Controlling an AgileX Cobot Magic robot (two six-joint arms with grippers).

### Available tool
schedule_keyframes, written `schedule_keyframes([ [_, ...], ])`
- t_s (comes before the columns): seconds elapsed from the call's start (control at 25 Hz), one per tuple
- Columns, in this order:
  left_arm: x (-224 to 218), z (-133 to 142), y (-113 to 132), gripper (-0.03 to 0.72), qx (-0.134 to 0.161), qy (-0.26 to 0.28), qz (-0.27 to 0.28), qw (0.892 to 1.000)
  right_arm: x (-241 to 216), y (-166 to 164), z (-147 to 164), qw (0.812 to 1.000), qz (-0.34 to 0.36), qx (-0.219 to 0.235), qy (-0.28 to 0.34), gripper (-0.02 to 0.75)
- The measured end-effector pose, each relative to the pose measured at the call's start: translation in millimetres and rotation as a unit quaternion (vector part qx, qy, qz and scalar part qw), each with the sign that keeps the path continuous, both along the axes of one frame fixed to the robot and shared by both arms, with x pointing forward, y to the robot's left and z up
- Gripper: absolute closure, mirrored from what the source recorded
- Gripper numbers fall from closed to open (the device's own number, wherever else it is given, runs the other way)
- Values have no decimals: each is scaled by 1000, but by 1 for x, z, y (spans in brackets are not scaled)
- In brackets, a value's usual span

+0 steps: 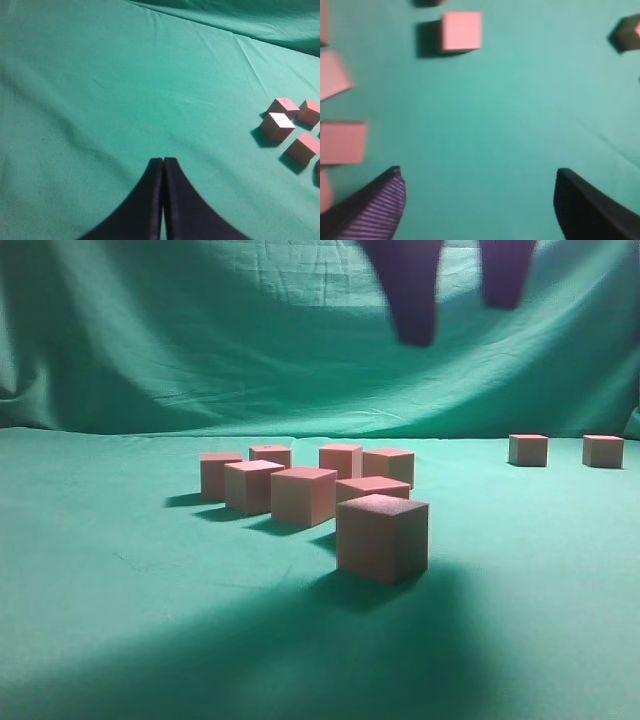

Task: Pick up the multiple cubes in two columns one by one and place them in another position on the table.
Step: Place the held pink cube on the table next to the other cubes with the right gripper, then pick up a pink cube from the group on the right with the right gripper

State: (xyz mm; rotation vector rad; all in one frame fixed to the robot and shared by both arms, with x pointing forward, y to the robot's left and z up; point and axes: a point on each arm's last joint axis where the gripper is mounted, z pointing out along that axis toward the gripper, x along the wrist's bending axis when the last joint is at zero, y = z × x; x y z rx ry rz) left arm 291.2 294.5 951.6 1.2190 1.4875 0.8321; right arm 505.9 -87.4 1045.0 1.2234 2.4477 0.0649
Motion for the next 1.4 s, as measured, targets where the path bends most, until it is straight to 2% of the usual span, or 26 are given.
schedule_keyframes([
  [0.24,0,0,0,688,0,0,0,1000,44,-66,14,991,-129,45,-4,184],
  [0.44,0,0,0,688,0,0,0,1000,83,-112,17,968,-213,135,-1,184],
  [0.6,0,0,0,688,0,0,0,1000,120,-132,7,953,-237,186,19,184],
  [0.76,0,0,0,688,0,0,0,1000,153,-134,-4,955,-225,193,13,184],
  [1.0,0,0,0,688,0,0,0,1000,196,-128,-37,959,-216,184,9,184],
  [1.4,0,0,0,688,0,0,0,1000,223,-132,-81,959,-236,155,-14,184],
])
